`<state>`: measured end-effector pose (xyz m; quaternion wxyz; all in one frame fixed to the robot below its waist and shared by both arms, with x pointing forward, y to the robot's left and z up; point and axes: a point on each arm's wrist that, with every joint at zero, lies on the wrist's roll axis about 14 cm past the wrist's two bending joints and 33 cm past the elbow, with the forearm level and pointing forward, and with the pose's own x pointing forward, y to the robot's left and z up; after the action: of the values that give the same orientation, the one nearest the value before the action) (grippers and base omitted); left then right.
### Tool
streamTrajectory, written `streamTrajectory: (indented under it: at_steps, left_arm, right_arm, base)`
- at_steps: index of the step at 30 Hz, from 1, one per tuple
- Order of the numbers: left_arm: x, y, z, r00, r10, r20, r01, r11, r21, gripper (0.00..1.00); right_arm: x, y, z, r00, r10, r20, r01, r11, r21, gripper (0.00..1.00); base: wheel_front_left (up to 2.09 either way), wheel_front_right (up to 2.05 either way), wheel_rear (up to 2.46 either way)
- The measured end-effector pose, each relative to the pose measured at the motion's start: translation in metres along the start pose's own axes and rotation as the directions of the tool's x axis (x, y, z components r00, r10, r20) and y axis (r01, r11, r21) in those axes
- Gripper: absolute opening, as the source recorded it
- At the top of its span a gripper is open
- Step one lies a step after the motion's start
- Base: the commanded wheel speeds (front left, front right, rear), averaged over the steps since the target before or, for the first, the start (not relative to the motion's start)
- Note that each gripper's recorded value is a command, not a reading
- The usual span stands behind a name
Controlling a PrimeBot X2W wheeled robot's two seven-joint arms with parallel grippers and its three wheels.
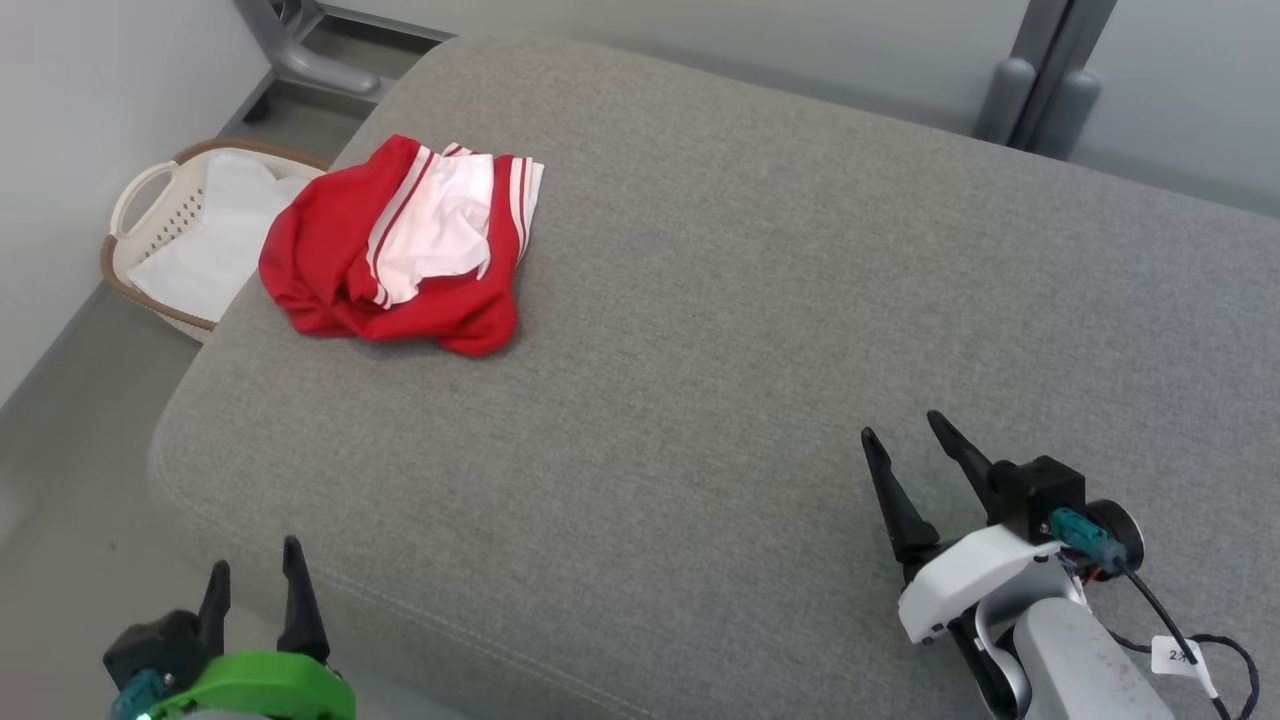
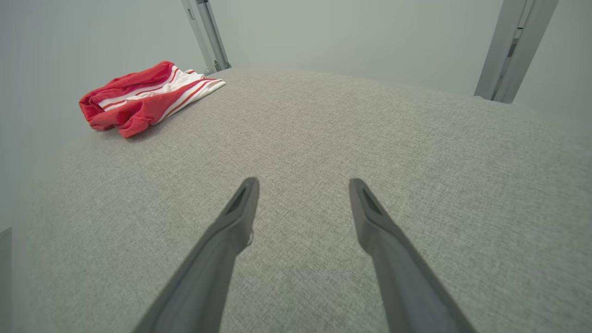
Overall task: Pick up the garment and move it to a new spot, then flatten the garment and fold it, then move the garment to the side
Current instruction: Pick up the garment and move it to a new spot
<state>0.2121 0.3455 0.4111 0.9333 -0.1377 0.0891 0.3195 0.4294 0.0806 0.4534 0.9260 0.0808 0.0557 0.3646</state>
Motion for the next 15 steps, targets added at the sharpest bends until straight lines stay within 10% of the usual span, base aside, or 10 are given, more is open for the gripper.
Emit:
streamTrajectory:
  at_steps: [15]
  left_arm:
    - [0.129, -0.059, 0.072, 0.985, -0.159, 0.060, 0.149, 0.978, 0.145, 1.00]
  right_arm:
    - [0.033, -0.042, 0.011, 0.995, -0.040, 0.093, 0.041, 0.999, -0.010, 1.00]
  base:
    - [0.00, 0.00, 0.00]
